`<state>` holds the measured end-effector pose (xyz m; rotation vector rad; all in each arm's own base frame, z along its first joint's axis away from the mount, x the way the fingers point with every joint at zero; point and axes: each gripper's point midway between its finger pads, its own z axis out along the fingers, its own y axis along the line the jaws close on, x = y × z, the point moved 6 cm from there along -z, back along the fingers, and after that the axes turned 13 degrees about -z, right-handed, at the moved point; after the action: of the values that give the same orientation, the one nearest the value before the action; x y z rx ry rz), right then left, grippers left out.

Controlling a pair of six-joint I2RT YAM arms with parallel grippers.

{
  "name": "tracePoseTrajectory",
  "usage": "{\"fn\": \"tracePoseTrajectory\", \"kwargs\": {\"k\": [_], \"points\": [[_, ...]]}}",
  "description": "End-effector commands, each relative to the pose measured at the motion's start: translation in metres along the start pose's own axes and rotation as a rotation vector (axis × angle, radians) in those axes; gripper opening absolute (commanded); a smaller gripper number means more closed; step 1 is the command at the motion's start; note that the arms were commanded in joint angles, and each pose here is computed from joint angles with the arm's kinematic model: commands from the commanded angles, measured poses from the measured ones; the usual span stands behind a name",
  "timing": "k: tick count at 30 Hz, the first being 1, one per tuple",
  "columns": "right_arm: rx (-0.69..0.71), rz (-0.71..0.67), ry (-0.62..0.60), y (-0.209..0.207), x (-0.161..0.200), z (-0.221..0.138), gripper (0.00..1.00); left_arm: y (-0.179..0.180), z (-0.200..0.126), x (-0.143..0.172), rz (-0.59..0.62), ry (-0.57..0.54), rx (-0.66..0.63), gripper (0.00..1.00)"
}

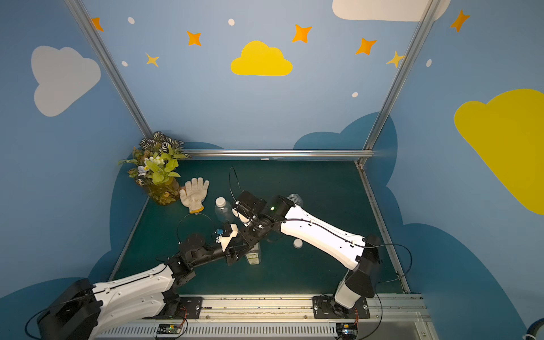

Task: Screw on the bottle caps
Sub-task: Screw the bottle cap onto the plastic bottle.

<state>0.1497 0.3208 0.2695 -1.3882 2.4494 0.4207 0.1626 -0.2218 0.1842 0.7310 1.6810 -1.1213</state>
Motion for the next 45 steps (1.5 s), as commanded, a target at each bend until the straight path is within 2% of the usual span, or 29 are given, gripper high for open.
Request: {"fn": "tracePoseTrajectory", "kwargs": {"k": [1, 14, 34, 45], "points": [[-0.032, 0.004, 0.000, 0.007, -0.006, 0.000, 0.51, -0.001, -0.001, 0.003, 0.007, 0.013, 0.011, 0.49], [-0.035, 0.000, -0.023, 0.008, -0.010, -0.006, 0.55, -0.001, -0.001, 0.003, 0.004, 0.016, 0.012, 0.50], [0.000, 0.000, -0.034, 0.000, -0.009, -0.015, 0.66, -0.001, 0.000, 0.003, 0.002, 0.019, 0.014, 0.50], [0.023, 0.018, -0.069, -0.009, -0.007, -0.028, 0.79, -0.002, 0.000, 0.004, 0.002, 0.021, 0.017, 0.50]]}}
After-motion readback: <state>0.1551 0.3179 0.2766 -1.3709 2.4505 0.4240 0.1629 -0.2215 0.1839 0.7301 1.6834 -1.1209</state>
